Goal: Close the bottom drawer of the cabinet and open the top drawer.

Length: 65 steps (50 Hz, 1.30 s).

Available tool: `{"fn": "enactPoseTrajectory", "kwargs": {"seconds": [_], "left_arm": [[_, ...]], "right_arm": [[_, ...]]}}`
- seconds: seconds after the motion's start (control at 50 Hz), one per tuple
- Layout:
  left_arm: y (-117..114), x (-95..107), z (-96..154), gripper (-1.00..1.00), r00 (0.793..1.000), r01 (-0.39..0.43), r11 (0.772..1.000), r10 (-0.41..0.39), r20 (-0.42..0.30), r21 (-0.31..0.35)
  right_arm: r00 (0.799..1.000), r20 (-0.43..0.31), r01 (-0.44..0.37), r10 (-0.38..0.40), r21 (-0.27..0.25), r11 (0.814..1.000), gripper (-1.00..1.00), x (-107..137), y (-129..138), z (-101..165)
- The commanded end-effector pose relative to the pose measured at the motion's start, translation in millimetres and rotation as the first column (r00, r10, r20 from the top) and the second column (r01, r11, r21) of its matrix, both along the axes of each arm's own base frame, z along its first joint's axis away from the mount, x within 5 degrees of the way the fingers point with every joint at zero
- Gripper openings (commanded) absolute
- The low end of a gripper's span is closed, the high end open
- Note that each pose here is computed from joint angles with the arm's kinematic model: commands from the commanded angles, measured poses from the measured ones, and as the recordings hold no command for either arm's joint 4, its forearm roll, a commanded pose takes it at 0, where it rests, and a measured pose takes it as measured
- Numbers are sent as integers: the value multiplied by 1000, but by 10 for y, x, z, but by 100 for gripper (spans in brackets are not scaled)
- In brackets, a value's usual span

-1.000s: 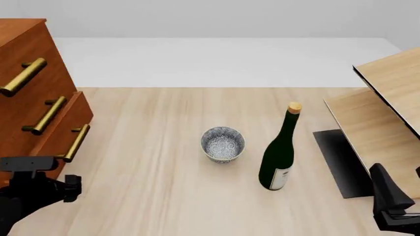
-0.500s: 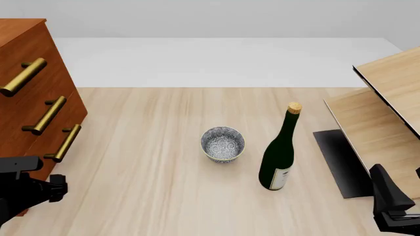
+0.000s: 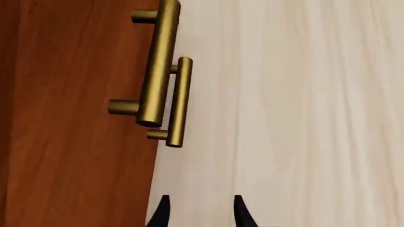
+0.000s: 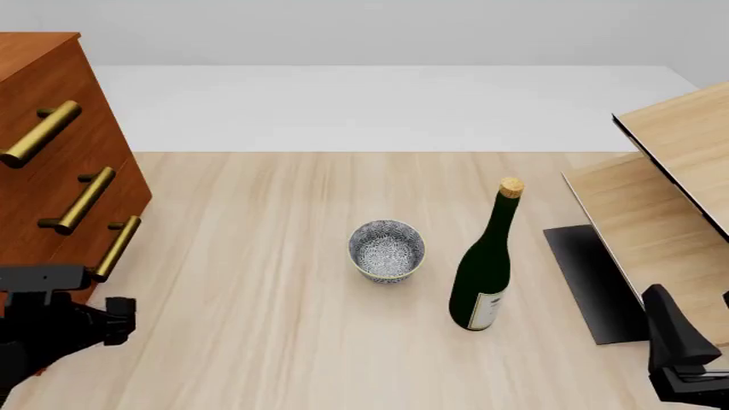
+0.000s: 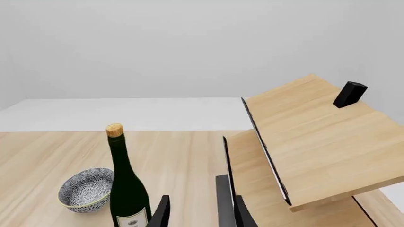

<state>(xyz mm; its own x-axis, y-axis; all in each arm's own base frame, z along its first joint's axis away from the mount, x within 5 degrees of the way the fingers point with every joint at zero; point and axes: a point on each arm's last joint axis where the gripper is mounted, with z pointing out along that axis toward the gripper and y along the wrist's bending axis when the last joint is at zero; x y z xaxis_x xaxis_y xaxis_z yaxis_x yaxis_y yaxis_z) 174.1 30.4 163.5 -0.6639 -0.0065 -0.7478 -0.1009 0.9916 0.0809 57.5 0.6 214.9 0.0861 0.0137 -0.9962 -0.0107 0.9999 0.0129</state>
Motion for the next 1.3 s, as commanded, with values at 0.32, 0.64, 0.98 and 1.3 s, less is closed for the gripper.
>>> {"fn": "enactPoseTrajectory", "kwargs": {"seconds": [0.32,0.64,0.98,1.3], "left_arm": [[-495,-107,359,100,943,307,950,-312,119,58],[-671,-386,687,100,759,499,787,-599,255,363],[-760,-408,634,100,606,557,534,-785,129,636],[-618,-539,842,100,584,424,353,-810,46,834]], "right_arm": [[1000,2,0,0,1,1000,100,-8,0,1],[1000,4,-4,4,2,1000,100,-10,2,4],[1000,6,-7,7,1,1000,100,-13,4,9],[1000,8,-7,7,3,1000,100,-15,4,11]]}}
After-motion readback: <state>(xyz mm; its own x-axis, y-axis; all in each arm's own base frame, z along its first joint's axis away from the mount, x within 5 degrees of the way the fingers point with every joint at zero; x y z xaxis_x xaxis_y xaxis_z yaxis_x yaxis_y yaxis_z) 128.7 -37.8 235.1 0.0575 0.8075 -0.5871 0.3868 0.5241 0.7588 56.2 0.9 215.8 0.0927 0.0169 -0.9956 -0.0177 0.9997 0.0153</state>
